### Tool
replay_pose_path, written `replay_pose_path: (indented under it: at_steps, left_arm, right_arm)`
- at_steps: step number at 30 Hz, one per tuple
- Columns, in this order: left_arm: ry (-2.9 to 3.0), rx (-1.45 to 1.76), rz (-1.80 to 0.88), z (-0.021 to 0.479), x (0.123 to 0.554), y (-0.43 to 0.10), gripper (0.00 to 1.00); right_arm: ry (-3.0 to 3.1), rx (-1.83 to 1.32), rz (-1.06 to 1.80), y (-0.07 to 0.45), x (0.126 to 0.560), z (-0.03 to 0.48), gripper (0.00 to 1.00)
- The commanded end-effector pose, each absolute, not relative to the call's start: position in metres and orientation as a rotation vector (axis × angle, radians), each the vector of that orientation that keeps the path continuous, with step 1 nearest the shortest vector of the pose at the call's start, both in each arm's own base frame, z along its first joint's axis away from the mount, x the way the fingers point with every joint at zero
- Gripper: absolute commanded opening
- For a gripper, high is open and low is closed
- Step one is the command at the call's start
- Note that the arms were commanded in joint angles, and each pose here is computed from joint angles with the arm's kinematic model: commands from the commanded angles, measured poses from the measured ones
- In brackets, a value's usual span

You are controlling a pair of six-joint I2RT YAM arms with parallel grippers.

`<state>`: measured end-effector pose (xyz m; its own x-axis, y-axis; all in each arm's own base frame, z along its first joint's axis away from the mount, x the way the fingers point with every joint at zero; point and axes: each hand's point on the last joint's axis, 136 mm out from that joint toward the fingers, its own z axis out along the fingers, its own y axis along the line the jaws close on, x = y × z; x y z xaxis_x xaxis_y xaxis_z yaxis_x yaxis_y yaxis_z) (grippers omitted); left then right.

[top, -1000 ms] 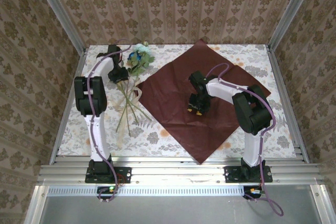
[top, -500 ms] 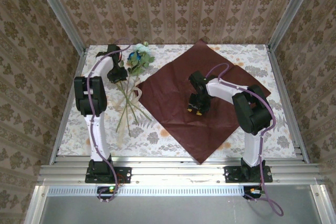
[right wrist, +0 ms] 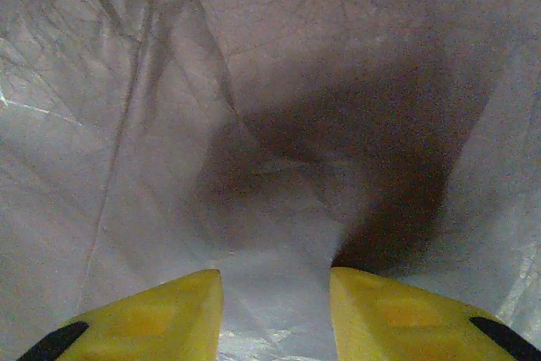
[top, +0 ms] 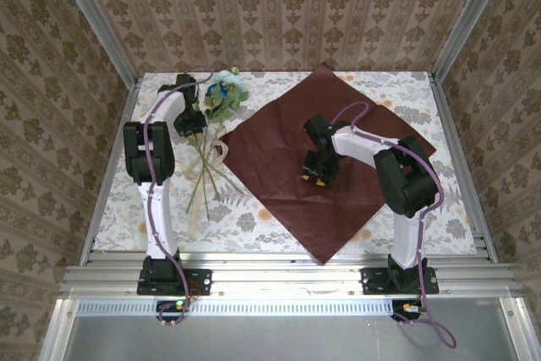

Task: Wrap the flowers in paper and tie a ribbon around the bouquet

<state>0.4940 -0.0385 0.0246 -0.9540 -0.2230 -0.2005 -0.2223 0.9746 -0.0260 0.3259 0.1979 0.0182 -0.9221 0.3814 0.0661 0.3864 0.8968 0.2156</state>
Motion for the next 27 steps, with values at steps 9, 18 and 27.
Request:
replay_pose_path:
  at_steps: [9, 18, 27]
  left_arm:
    - [2.843, -0.292, 0.055, 0.058, 0.492, -0.032, 0.00]
    - [2.678, -0.295, -0.012, 0.139, 0.480, -0.040, 0.00]
    - [2.526, -0.176, -0.306, 0.205, 0.465, -0.111, 0.00]
  right_arm:
    - [-2.998, -0.613, -0.330, 0.202, 0.319, 0.019, 0.40]
    - [-3.036, -0.632, -0.377, 0.205, 0.327, 0.042, 0.43]
    - [-3.153, -0.714, -0.341, 0.171, 0.341, 0.080, 0.54]
